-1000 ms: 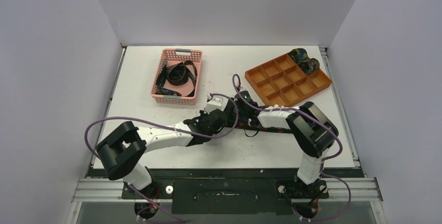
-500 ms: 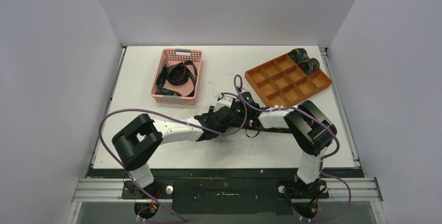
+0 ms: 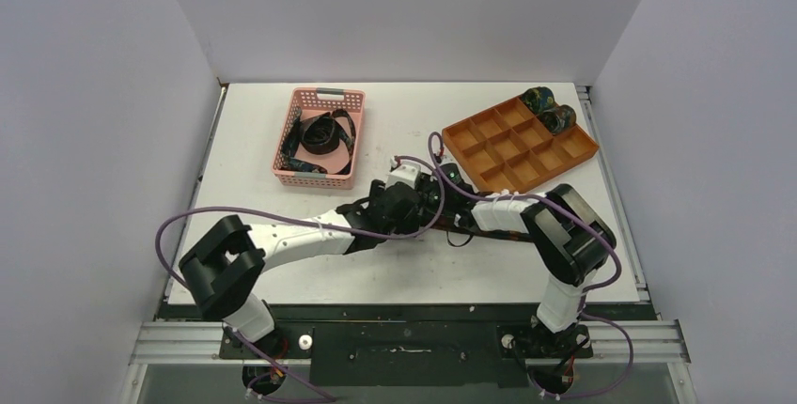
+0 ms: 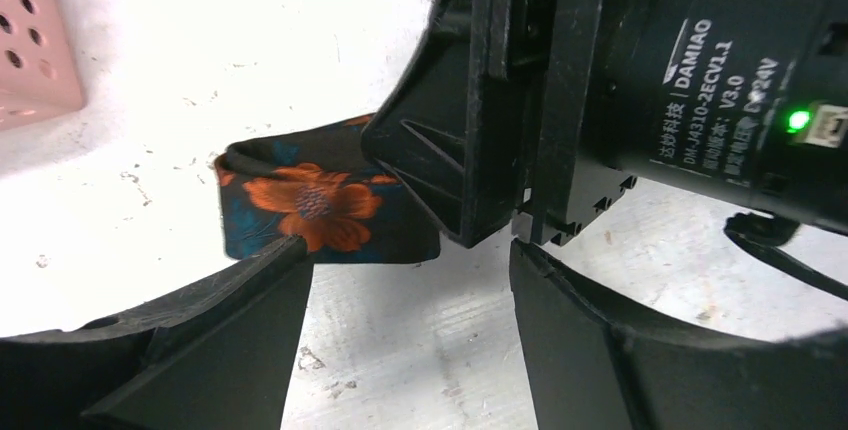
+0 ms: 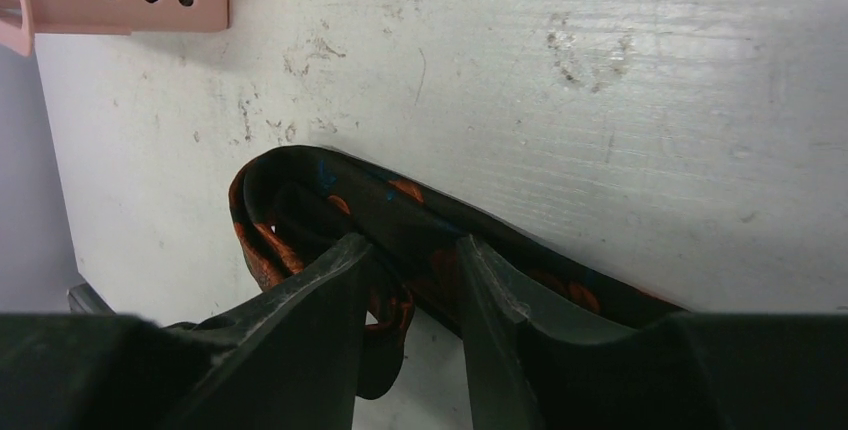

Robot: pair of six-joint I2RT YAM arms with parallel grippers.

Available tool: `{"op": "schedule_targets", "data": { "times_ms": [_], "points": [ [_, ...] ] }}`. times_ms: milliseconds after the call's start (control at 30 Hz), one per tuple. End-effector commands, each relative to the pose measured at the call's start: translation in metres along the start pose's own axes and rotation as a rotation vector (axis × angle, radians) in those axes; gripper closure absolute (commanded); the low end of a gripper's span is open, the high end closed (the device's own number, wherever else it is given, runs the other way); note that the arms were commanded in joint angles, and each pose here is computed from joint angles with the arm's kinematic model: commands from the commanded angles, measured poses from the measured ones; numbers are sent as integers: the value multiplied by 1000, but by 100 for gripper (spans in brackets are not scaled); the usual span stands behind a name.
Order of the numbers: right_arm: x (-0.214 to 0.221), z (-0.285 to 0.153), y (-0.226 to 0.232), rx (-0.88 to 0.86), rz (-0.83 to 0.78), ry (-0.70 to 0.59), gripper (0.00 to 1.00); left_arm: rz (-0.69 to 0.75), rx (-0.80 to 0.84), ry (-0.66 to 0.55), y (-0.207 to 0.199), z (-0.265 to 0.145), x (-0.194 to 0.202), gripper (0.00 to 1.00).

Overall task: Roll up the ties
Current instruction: Roll the tie at the center of the board.

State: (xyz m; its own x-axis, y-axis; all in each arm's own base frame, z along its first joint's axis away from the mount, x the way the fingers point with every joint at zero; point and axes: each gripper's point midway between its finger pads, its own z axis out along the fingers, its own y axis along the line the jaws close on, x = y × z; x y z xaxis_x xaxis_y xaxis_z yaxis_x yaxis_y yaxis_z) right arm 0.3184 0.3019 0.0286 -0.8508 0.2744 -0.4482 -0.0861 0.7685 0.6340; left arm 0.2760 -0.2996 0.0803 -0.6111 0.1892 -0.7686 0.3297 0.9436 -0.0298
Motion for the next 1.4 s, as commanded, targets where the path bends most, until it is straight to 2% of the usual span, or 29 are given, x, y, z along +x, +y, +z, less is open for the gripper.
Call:
{"op": "schedule_targets", "data": {
  "times_ms": [0, 267, 433, 533, 733, 1000, 1200, 1367],
  "points": [
    [-15, -13, -8, 71, -37, -46, 59, -84, 41, -81, 3, -21, -29, 29],
    [-48, -36, 4, 82, -59, -124, 47, -163, 34, -94, 27, -33, -28, 28],
    [-56, -56, 10, 74, -93, -150, 41, -316, 80, -132, 49, -31, -36, 28],
    [-58, -52, -4, 107, -121, -153, 42, -424, 154, -158, 54, -29, -44, 28],
    [-57, -19, -33, 186, -167, -83, 55, -463, 183, -227, 59, -42, -42, 28],
    [-21, 2, -48, 201, -210, 46, 55, -511, 123, -244, 84, -60, -8, 28],
    [26, 9, -42, 194, -272, 138, 55, -543, 125, -270, 92, -77, 4, 28],
    [61, 7, -37, 181, -314, 196, 56, -541, 137, -246, 91, -85, 17, 29]
  ]
}}
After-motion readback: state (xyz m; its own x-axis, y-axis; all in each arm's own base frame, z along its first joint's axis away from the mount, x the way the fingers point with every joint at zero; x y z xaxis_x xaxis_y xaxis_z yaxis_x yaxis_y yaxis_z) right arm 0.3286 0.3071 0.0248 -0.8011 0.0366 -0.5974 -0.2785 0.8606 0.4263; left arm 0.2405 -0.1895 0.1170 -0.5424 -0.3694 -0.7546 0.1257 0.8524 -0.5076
